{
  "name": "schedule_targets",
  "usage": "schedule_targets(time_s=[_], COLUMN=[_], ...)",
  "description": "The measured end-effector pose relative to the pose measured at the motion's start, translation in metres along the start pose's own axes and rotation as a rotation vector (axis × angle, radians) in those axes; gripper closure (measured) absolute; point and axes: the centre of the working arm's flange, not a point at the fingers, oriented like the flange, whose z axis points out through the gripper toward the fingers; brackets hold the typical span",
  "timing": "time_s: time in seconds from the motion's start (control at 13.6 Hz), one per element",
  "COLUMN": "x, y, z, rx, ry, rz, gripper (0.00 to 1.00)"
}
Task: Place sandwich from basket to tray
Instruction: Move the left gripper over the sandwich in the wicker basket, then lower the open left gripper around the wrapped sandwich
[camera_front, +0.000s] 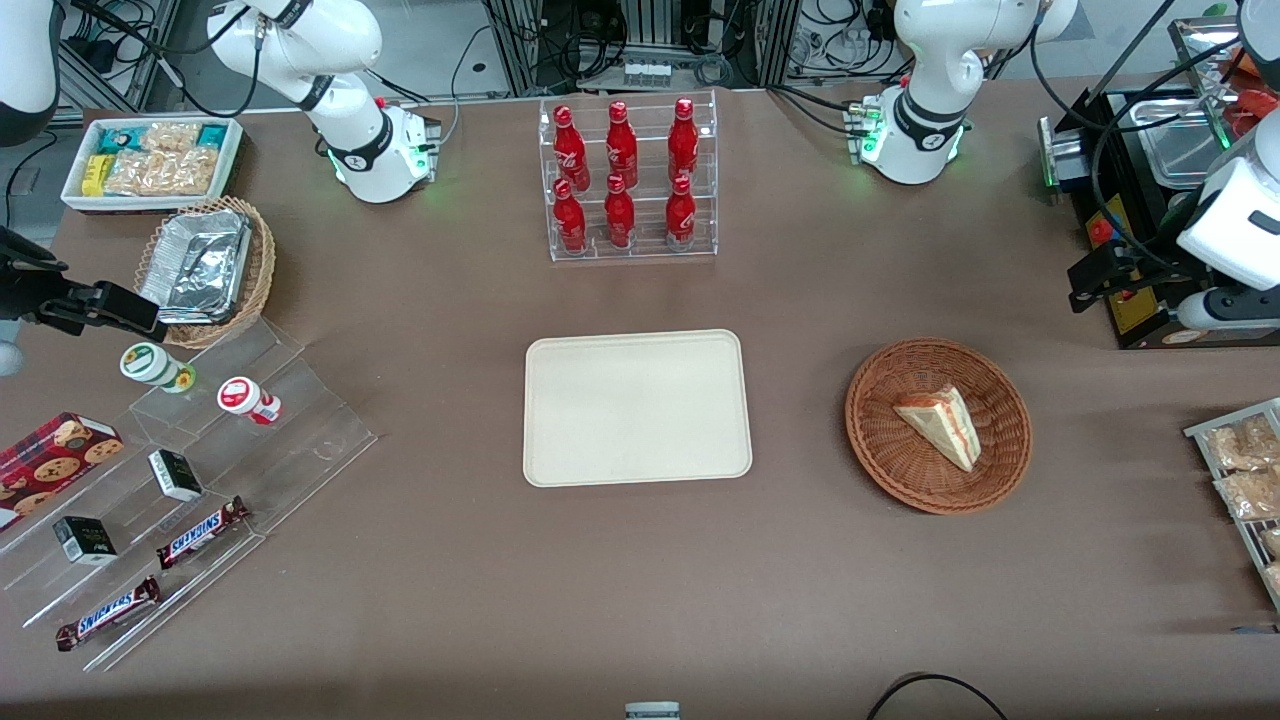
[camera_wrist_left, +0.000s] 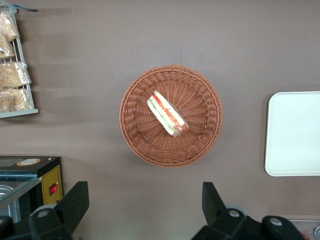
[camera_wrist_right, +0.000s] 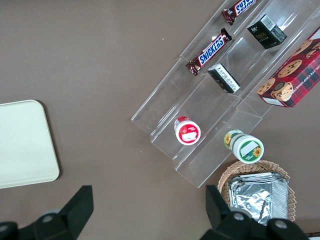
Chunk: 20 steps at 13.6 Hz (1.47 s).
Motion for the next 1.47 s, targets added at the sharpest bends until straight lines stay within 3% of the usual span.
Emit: schedule_targets(time_s=[0.29,0.44,0.73,0.95,1.32,1.47], x=[-0.001,0.001,0.013,0.008,-0.009,-0.017], y=[0.002,0.002,0.004,0.007,0.026,0.029], z=[0.004,0.024,0.123,0.186,0.265,0.284], rx=[0.001,0.002,0.001,0.003,-0.025,-0.03], ry=[-0.016,-0.049,-0.066,-0.079,0.024,0.029], rz=[0.035,0.036,0.027,-0.102,-0.419,-0.477], gripper=[0.0,0.0,0.0,0.0,0.0,0.0])
